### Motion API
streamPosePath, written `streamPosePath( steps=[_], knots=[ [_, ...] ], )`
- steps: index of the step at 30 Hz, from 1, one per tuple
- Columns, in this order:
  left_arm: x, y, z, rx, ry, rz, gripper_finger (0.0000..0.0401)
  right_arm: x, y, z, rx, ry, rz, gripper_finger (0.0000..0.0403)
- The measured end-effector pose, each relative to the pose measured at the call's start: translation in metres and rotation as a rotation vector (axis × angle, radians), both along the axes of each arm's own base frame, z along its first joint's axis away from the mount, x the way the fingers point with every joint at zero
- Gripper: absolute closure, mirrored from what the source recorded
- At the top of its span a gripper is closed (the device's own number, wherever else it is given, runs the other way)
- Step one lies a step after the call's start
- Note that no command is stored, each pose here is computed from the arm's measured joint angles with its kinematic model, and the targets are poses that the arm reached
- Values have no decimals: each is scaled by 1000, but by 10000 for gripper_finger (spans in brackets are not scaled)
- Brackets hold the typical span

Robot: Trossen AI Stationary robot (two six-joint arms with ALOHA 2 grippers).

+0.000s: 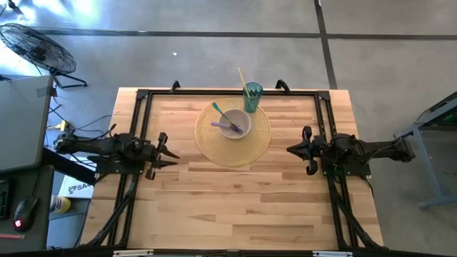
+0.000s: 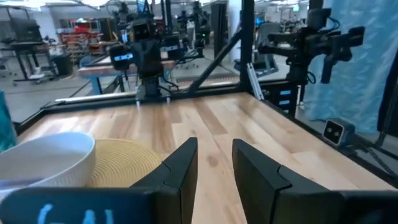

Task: Pick & Place Utensil
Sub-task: Return to Home Position

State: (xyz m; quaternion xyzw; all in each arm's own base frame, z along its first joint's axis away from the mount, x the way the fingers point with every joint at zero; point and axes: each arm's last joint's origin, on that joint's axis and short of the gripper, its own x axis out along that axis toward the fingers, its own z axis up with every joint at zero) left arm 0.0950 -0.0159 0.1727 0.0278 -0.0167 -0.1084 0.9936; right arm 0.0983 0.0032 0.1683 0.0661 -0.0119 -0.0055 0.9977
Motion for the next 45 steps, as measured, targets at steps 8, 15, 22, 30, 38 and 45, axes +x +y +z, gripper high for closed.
streamPosePath(
  steps=[8,15,22,30,38,45],
  knots=[
    [0,0,9,-36,-106,-1,305,0,0,0,0,-2,0,394],
    [-1,-1,7,-15,-63,-51,305,0,0,0,0,-5,0,398],
    [0,0,1,-43,8,11,305,0,0,1,0,-6,0,393],
    [0,0,0,-42,26,16,305,0,0,1,0,-6,0,397],
    [0,0,-1,-38,27,16,305,0,0,1,0,-6,0,395],
    [0,0,-1,-36,28,16,305,0,0,1,0,-6,0,396]
  ],
)
